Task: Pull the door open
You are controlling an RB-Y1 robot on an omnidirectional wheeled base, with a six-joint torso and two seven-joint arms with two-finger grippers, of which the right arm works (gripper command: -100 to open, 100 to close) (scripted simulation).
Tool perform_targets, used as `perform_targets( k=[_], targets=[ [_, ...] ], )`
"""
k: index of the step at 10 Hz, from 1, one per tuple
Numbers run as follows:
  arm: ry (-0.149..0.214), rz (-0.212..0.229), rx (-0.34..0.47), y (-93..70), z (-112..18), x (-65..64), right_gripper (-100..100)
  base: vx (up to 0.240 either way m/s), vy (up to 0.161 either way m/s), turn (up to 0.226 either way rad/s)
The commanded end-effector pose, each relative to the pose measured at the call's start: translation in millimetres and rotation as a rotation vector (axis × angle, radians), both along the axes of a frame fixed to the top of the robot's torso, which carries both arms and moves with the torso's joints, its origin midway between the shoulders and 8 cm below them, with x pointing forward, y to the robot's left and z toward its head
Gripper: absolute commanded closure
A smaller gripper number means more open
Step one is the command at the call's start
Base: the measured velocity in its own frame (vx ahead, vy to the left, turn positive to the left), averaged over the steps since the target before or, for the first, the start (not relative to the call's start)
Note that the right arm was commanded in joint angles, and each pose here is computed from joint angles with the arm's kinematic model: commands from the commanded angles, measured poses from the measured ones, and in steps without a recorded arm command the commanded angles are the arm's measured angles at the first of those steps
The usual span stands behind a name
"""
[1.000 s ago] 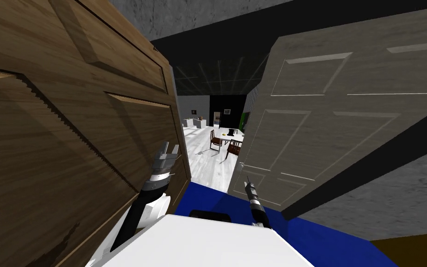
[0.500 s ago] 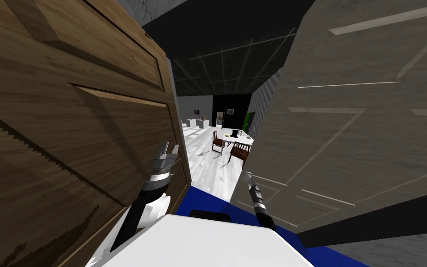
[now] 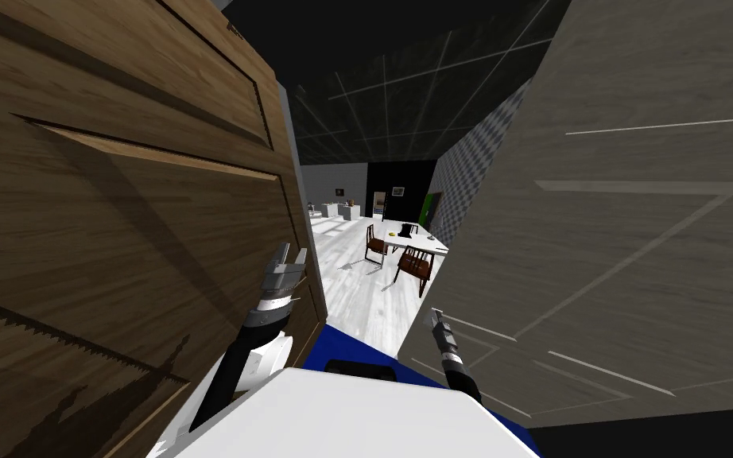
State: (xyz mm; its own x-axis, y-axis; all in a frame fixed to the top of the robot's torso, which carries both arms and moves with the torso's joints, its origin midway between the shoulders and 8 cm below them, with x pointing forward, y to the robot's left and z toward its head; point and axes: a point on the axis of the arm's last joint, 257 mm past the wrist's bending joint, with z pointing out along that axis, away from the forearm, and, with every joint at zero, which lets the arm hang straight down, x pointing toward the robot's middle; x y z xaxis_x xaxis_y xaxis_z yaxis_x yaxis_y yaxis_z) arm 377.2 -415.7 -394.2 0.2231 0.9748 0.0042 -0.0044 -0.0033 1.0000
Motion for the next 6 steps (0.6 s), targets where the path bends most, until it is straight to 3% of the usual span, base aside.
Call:
perform_targets(
  k=[1, 5, 6],
  targets=[
    [-0.005, 0.002, -0.001, 0.4, 2.2, 2.5, 100, -0.029, -0.002, 0.021],
    [-0.005, 0.002, -0.001, 0.4, 2.2, 2.5, 100, -0.003, -0.002, 0.002],
    [0.000, 0.022, -0.002, 2.6, 0.6, -1.9, 100, -0.110, -0.029, 0.127]
  ],
)
